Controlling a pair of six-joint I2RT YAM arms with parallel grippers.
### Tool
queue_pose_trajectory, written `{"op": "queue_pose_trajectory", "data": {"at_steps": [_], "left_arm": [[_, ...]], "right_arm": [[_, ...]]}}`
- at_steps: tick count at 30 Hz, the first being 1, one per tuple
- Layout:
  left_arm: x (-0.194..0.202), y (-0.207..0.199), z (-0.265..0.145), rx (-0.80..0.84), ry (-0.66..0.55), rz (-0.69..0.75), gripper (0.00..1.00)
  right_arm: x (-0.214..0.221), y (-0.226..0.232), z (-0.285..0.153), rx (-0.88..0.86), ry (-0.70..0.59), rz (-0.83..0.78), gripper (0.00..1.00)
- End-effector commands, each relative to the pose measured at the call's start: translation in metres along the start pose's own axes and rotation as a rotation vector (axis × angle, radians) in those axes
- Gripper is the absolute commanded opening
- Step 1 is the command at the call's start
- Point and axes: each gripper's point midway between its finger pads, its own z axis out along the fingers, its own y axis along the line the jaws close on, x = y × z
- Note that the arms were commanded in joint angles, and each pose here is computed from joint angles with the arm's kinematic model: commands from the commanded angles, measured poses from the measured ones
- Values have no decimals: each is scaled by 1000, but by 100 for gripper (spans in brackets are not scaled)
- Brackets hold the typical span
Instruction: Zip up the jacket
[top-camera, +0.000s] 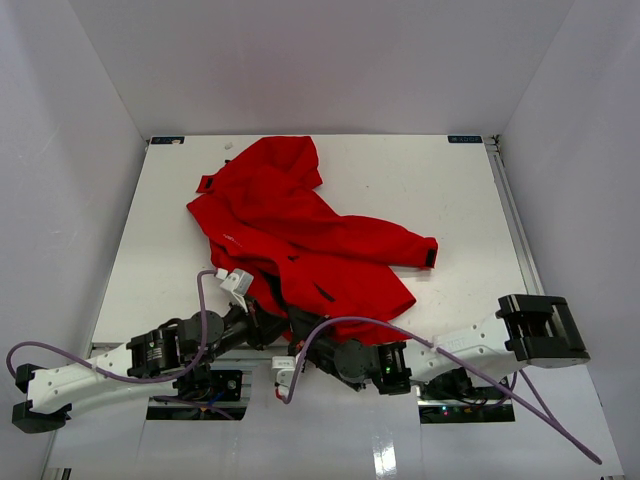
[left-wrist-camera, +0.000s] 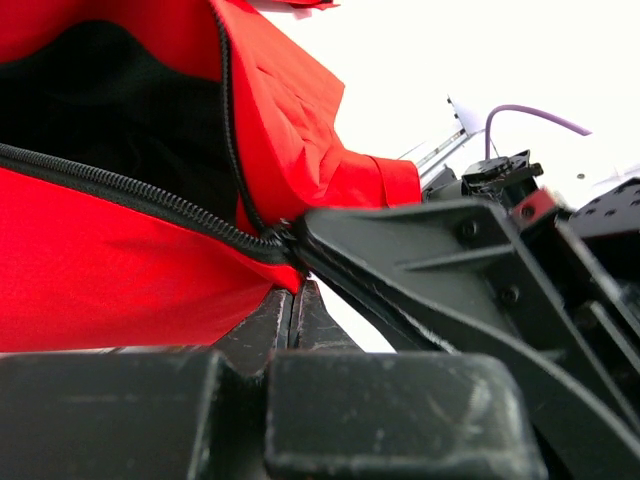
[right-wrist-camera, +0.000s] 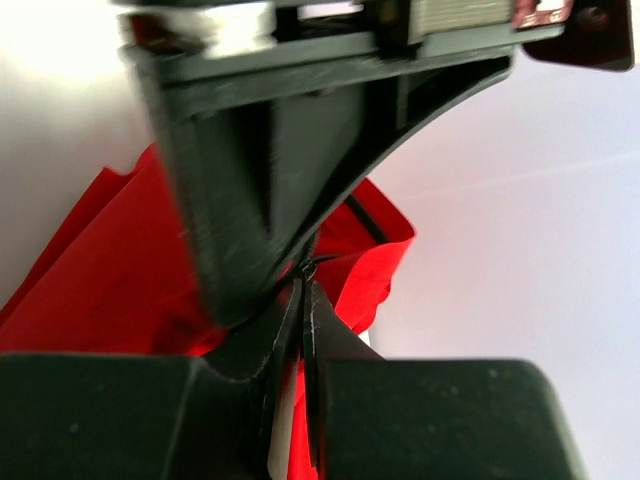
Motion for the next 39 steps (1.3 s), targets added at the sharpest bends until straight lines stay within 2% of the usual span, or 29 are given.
{"op": "queue_pose_trajectory", "data": {"at_steps": [1, 8, 14, 22, 26, 34, 39], "left_arm": [[13, -13, -3, 73, 70, 7, 0], [13, -13, -3, 74, 69, 9, 0], [16, -12, -2, 73, 74, 8, 0], [28, -7, 6, 69, 102, 14, 0], [32, -4, 11, 53, 108, 28, 0], [29, 1, 25, 3, 92, 67, 0], [31, 2, 35, -21, 94, 97, 0]], "right_arm": [[-10, -58, 12, 101, -44, 119, 8], [-14, -70, 28, 66, -89, 167, 8], [5, -100, 62, 70, -17, 254, 8], [27, -125, 99, 34, 15, 354, 8], [58, -144, 117, 54, 52, 419, 8], [133, -217, 151, 192, 119, 504, 8], [196, -249, 168, 266, 164, 535, 8]]}}
